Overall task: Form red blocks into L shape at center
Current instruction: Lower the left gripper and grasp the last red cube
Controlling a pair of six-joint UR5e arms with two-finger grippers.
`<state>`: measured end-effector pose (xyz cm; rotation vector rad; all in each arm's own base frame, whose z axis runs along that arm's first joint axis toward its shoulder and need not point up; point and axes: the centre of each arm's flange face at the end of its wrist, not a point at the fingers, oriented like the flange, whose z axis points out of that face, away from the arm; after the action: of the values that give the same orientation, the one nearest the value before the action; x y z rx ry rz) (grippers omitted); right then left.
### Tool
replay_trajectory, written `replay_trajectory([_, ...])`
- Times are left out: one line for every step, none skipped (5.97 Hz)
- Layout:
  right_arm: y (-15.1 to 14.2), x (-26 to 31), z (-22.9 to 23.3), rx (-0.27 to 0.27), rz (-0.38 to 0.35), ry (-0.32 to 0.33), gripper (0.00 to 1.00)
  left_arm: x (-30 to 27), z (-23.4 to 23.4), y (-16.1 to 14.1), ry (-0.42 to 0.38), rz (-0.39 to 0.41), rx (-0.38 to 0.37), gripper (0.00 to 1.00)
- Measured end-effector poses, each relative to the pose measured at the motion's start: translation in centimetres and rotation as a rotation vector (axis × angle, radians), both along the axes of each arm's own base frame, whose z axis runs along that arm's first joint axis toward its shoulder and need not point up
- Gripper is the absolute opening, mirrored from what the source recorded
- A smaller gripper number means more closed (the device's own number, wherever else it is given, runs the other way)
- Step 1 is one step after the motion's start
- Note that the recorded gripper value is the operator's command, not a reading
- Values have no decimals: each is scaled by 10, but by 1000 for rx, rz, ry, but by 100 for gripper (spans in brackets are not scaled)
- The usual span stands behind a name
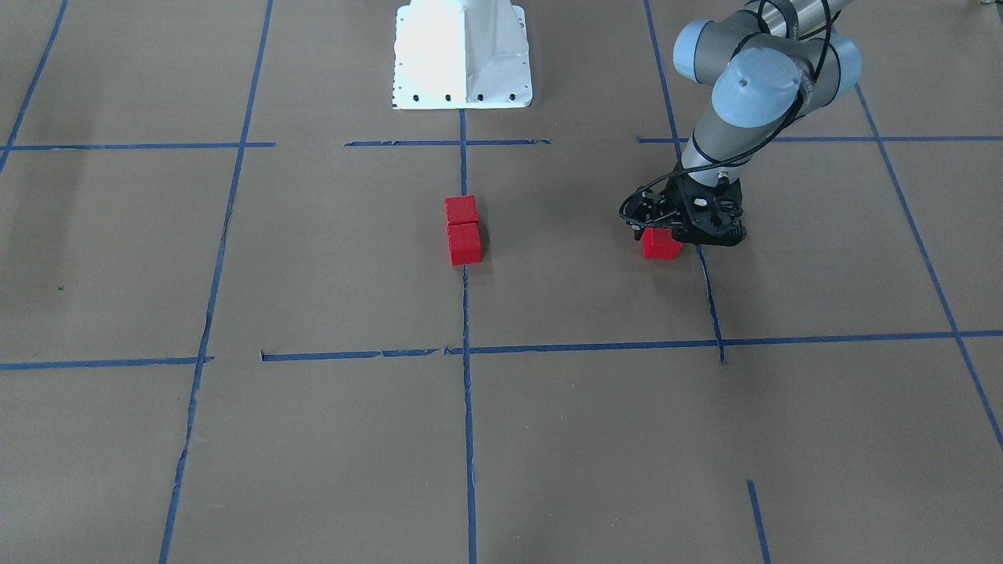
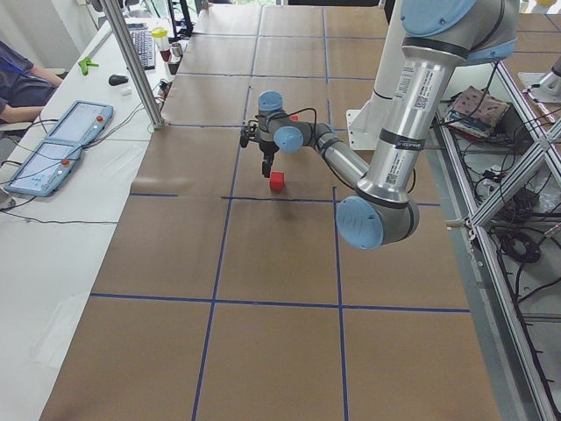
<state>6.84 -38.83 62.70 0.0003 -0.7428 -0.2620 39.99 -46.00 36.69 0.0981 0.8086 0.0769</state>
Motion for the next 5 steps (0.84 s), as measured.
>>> replay_trajectory([0, 0, 0, 0, 0, 0, 100, 3, 7, -1, -10, 3, -7, 100])
replay_trajectory([0, 0, 0, 0, 0, 0, 100, 6, 13, -2, -18, 5, -15, 100])
replay_trajectory([0, 0, 0, 0, 0, 0, 100, 9, 19, -3, -29, 6, -24, 100])
replay_trajectory([0, 0, 0, 0, 0, 0, 100, 12, 25, -5, -38, 6, -33, 100])
replay_trajectory([0, 0, 0, 0, 0, 0, 100, 15, 29, -7, -45, 6, -40, 100])
